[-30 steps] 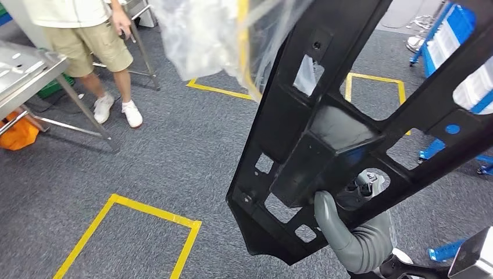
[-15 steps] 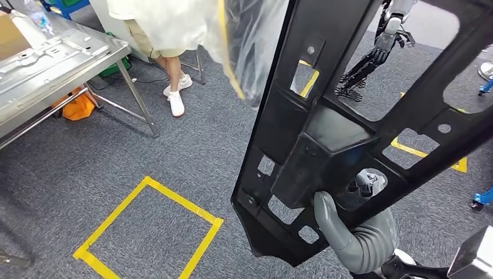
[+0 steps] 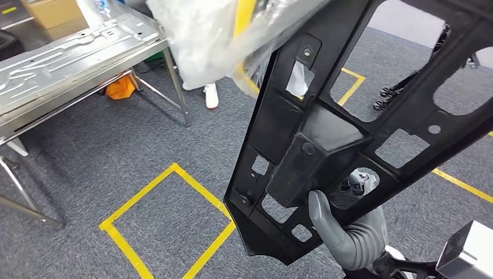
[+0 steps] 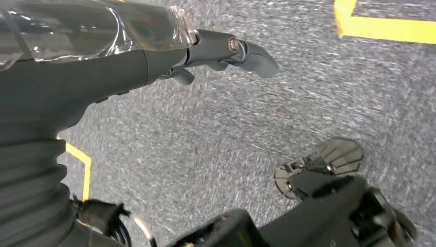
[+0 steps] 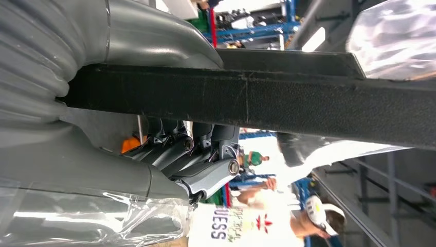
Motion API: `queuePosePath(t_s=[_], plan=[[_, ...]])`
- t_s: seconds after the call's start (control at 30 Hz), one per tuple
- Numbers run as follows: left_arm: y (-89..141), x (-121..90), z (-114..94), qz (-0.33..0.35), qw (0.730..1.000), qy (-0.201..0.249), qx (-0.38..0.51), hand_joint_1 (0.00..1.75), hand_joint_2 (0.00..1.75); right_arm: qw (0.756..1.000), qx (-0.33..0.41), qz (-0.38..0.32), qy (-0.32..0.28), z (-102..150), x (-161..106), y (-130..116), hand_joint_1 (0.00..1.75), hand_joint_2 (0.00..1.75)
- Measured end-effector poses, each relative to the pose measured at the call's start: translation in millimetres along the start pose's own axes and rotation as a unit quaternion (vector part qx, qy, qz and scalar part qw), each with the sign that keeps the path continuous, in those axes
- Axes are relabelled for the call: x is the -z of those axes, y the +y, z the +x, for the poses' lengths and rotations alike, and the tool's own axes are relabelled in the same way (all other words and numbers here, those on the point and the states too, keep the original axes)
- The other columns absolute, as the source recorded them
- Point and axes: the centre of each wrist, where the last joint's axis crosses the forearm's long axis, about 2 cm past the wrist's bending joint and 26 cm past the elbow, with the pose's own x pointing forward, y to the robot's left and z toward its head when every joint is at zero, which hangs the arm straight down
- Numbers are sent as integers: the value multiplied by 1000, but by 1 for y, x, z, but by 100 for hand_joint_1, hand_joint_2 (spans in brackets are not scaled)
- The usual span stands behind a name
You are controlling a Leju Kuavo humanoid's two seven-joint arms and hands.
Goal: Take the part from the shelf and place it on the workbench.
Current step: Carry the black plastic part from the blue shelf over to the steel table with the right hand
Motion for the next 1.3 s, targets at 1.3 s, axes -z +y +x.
queuePosePath(t_s=[1.3], plan=[[-3, -1, -3, 11, 999, -26, -16, 0, 175, 999, -21, -4, 30, -10, 1, -16, 175, 175]])
